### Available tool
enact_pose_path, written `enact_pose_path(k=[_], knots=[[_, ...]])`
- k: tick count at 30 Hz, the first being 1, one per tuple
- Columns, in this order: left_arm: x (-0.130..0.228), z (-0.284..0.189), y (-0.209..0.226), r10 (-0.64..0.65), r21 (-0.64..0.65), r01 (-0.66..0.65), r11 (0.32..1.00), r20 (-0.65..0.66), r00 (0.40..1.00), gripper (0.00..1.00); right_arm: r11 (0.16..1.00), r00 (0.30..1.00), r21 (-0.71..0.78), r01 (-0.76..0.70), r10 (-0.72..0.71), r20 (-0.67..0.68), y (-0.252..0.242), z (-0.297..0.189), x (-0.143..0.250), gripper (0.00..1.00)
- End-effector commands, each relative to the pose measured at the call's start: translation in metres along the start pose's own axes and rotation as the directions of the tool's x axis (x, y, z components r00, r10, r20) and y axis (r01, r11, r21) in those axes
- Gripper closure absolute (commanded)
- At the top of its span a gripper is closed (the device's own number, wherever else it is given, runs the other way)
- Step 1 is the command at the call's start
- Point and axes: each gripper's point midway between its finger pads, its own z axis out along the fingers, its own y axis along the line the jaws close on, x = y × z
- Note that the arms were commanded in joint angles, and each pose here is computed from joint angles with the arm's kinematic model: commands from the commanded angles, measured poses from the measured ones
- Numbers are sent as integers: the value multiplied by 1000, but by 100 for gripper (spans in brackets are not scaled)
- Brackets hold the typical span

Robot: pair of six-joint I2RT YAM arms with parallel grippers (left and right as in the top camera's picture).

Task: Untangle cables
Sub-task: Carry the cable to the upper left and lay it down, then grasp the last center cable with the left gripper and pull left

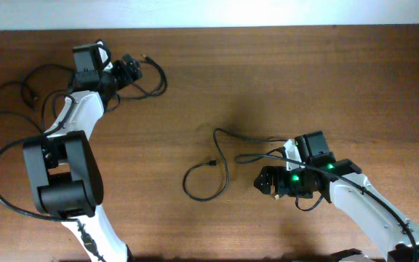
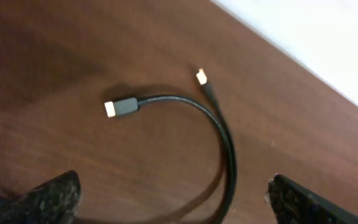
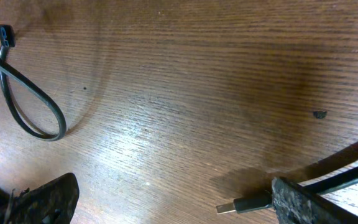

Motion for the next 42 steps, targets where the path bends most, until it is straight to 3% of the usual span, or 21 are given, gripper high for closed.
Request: enact_pose_path(k=[1, 4, 7, 9, 12, 15, 18, 22, 26, 29, 33, 38, 39, 40, 42], knots=[[21, -4, -7, -58, 47, 63, 997, -105, 993, 1, 1000, 1000, 7, 11, -11, 5, -1, 0, -1, 2], [61, -19, 8, -287, -96, 271, 958, -252, 924, 1, 1000, 1000, 7, 11, -11, 5, -1, 0, -1, 1], [98, -34, 24, -371, -235, 302, 924, -355, 858, 1, 1000, 1000, 7, 11, -11, 5, -1, 0, -1, 1], [115, -43, 20, -395, -252, 313, 916, -425, 814, 1, 1000, 1000, 7, 11, -11, 5, -1, 0, -1, 2], [120, -52, -2, -330, -137, 304, 943, -503, 799, 1, 1000, 1000, 7, 11, -11, 5, -1, 0, -1, 2], [96, -83, -20, -247, -60, 248, 967, -460, 853, 1, 1000, 1000, 7, 11, -11, 5, -1, 0, -1, 2], [80, -122, -51, -62, 59, 94, 994, -402, 914, 1, 1000, 1000, 7, 11, -11, 5, -1, 0, -1, 2], [116, -165, -88, 77, 37, -68, 997, -454, 888, 1, 1000, 1000, 7, 11, -11, 5, -1, 0, -1, 1], [185, -171, -132, 287, 40, -314, 949, -524, 802, 1, 1000, 1000, 7, 11, -11, 5, -1, 0, -1, 1], [217, -169, -149, 284, -1, -335, 942, -531, 798, 1, 1000, 1000, 7, 11, -11, 5, -1, 0, -1, 2], [263, -153, -166, 179, -84, -258, 962, -519, 836, 1, 1000, 1000, 7, 11, -11, 5, -1, 0, -1, 2], [289, -113, -169, 69, -136, -161, 977, -517, 853, 0, 1000, 1000, 7, 11, -11, 5, -1, 0, -1, 1], [296, -107, -168, 63, -136, -160, 978, -537, 841, 27, 1000, 1000, 7, 11, -11, 5, -1, 0, -1, 1], [308, -101, -163, 54, -147, -167, 975, -570, 820, 44, 1000, 1000, 7, 11, -11, 5, -1, 0, -1, 1], [324, -92, -155, 51, -170, -191, 967, -603, 796, 44, 1000, 1000, 7, 11, -11, 5, -1, 0, -1, 2]])
